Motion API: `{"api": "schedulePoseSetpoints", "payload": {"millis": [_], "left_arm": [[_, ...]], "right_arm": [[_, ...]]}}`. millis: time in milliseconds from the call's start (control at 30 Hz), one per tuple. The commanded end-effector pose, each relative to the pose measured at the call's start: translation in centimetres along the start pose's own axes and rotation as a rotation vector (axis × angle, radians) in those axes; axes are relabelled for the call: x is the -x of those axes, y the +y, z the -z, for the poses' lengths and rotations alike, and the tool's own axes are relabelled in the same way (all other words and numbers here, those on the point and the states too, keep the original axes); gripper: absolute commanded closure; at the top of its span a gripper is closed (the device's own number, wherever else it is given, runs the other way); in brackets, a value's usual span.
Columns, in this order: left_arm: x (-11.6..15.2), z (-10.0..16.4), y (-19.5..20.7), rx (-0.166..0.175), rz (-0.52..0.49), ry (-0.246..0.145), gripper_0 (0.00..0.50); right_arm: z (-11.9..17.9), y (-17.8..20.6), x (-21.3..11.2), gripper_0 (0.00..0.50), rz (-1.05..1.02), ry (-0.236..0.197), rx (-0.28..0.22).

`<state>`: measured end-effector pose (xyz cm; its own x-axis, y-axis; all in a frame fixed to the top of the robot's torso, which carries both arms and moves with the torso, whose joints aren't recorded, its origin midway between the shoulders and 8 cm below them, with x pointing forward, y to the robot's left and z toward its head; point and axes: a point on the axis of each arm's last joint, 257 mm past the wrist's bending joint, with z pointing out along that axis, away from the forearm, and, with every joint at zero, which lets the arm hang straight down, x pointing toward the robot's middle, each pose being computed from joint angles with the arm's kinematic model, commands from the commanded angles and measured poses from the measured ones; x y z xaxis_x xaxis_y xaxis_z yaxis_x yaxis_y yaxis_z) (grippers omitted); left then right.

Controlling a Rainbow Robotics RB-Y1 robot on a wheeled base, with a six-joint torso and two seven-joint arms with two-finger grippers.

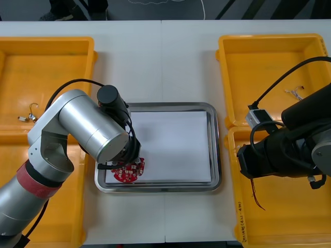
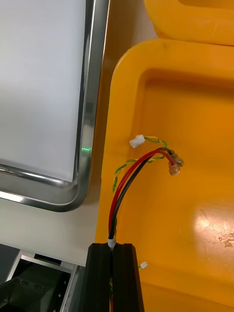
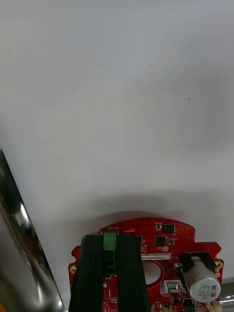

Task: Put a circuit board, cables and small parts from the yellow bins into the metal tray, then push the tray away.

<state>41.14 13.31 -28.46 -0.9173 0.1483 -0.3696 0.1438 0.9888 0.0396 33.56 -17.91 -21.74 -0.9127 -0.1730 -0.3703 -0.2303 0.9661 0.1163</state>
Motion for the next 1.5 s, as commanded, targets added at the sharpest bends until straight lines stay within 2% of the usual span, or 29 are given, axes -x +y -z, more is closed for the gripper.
{"api": "schedulePoseSetpoints", "payload": {"millis": [33,100,133,200,233,300,333,367,633,900,1033,1233,1333,1500], "left_arm": [[-0.2,-0.1,-1.7,-0.031,-0.112,-0.015,0.449],[-0.3,-0.2,-1.7,-0.031,-0.112,-0.015,0.363],[-0.3,-0.3,-1.7,-0.031,-0.111,-0.017,0.345],[-0.3,-0.3,-1.8,-0.029,-0.110,-0.020,0.227],[-0.3,-0.3,-1.9,-0.031,-0.110,-0.020,0.201],[-0.3,-0.3,-2.0,-0.033,-0.111,-0.021,0.074],[-0.3,-0.2,-2.1,-0.034,-0.111,-0.021,0.051],[-0.2,-0.2,-2.1,-0.035,-0.112,-0.022,0.003],[0.9,1.3,-2.2,-0.037,-0.118,-0.064,0.000],[2.6,5.4,-0.7,-0.014,-0.101,-0.091,0.000],[3.8,7.5,-0.3,-0.026,-0.078,-0.148,0.000],[6.2,11.3,1.1,-0.051,-0.037,-0.271,0.000],[7.1,12.9,1.5,-0.076,-0.023,-0.307,0.000],[8.5,15.0,2.3,-0.093,-0.019,-0.346,0.000]], "right_arm": [[0.3,0.7,0.5,0.500,0.001,-0.015,0.004],[0.3,0.7,0.5,0.500,0.003,-0.015,0.004],[0.3,0.6,0.5,0.500,0.003,-0.015,0.002],[0.3,0.7,0.5,0.500,0.004,-0.015,0.004],[0.3,0.7,0.5,0.500,0.004,-0.015,0.004],[0.3,0.6,0.5,0.500,0.005,-0.014,0.002],[0.3,0.7,0.5,0.500,0.006,-0.015,0.004],[0.3,0.7,0.5,0.500,0.007,-0.015,0.004],[0.3,0.7,0.5,0.500,0.007,-0.016,0.005],[0.3,0.8,0.6,0.500,0.006,-0.020,0.008],[0.3,0.9,0.7,0.500,0.010,-0.023,0.014],[0.4,1.4,0.9,0.500,0.030,-0.025,0.027],[0.6,1.7,1.0,0.500,0.048,-0.028,0.036],[0.6,2.7,1.2,0.500,0.097,-0.026,0.041]]}}
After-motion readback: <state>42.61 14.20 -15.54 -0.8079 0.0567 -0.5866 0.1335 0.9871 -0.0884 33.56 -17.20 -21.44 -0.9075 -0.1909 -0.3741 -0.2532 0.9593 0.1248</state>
